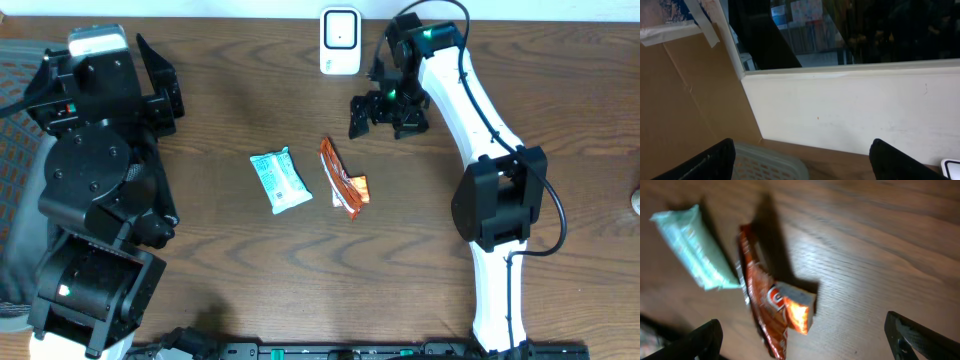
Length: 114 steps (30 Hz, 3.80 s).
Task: Scan the item barcode
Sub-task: 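Lower the right gripper onto the red chocolate bar and grasp it, then lift the chocolate bar up in front of the white scanner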
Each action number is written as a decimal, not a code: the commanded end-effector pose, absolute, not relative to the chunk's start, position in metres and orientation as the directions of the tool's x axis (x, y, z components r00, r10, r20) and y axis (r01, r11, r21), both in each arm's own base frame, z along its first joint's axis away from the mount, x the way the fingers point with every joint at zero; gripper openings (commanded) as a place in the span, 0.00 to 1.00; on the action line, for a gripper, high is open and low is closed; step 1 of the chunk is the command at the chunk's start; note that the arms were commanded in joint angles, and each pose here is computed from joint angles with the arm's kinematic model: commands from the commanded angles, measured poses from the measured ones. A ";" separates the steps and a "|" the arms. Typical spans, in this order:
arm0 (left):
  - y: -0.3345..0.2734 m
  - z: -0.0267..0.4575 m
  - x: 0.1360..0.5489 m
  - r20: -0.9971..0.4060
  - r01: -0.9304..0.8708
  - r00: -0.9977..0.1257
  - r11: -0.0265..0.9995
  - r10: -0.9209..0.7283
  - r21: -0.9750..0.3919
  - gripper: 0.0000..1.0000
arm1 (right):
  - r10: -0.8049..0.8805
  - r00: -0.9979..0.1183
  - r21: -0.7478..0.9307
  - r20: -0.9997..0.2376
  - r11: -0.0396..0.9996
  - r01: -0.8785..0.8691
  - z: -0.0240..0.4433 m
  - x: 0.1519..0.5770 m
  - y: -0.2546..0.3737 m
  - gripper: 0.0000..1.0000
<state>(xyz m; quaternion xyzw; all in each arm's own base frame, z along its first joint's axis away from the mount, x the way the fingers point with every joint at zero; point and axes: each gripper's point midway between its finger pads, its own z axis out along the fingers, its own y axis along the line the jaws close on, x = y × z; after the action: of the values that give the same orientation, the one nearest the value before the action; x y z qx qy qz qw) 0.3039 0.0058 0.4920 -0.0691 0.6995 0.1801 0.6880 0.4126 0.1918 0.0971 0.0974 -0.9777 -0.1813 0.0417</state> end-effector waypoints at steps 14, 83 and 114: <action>0.008 0.492 0.303 -0.989 -0.350 -0.037 0.925 0.141 0.146 0.86 | -0.589 -0.806 0.429 -0.060 0.714 -0.554 0.082 0.375 0.252 0.99; 0.012 0.498 0.294 -0.983 -0.357 -0.034 0.916 0.182 0.182 0.86 | -0.606 -0.780 -0.039 -0.154 0.793 -0.608 0.161 0.423 0.231 0.01; 0.039 0.515 0.248 -0.982 -0.438 -0.001 0.883 0.187 0.168 0.86 | -0.915 -0.221 -0.941 -0.338 0.326 0.090 0.327 0.614 0.270 0.01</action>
<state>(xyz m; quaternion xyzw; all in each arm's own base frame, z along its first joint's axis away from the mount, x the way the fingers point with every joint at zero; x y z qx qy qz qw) 0.2475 0.0360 0.5189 -0.0912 0.6674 0.2103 0.7086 0.6027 0.2843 0.3442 0.2731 -0.6595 0.3932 -0.5795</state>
